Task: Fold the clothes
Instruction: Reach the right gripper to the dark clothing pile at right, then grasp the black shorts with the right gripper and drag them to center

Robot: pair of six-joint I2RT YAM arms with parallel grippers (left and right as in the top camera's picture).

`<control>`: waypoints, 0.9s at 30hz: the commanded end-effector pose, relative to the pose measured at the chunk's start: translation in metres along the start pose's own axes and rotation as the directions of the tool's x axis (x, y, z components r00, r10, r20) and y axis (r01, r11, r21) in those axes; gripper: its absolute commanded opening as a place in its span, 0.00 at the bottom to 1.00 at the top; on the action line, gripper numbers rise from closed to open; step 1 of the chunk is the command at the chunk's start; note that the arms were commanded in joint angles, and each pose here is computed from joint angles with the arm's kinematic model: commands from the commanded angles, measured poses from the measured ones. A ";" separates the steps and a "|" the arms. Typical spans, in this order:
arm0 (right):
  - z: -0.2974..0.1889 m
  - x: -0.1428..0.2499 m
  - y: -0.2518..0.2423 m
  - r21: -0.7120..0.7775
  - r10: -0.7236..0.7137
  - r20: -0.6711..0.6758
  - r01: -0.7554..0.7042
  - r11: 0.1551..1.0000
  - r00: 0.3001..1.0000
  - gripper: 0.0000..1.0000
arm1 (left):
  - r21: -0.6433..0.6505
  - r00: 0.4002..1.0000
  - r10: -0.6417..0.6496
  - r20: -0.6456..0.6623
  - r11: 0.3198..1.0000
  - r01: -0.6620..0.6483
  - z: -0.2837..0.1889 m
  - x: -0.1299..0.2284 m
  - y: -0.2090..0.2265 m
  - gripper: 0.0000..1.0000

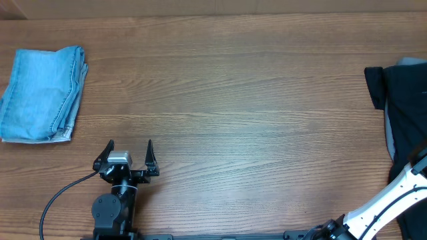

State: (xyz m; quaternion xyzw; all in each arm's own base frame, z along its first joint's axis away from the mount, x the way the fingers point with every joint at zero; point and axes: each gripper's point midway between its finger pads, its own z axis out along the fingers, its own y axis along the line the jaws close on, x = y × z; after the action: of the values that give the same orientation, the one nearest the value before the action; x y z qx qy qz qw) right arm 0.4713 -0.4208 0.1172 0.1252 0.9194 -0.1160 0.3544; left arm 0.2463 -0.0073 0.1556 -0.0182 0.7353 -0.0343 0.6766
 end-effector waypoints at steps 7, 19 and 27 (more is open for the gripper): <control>-0.149 -0.106 -0.002 0.074 0.011 0.252 -0.030 0.997 0.968 0.04 | -0.012 1.000 -0.014 0.009 1.000 0.014 0.000 -0.001 0.003 1.00; -0.273 -0.140 0.066 -0.015 0.046 0.343 -0.043 0.999 0.938 0.04 | -0.012 1.000 -0.014 0.009 1.000 0.014 0.000 -0.001 0.003 1.00; -0.288 -0.153 0.189 -0.223 0.053 0.318 0.021 0.974 0.947 0.04 | -0.012 1.000 -0.014 0.009 1.000 0.014 0.000 -0.001 0.003 1.00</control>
State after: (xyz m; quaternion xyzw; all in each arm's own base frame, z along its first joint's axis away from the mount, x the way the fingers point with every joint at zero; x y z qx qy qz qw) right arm 0.4449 -0.2337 0.3760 0.0861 0.8716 -0.0762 0.4766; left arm 0.2463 -0.0073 0.1556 -0.0182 0.7353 -0.0343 0.6766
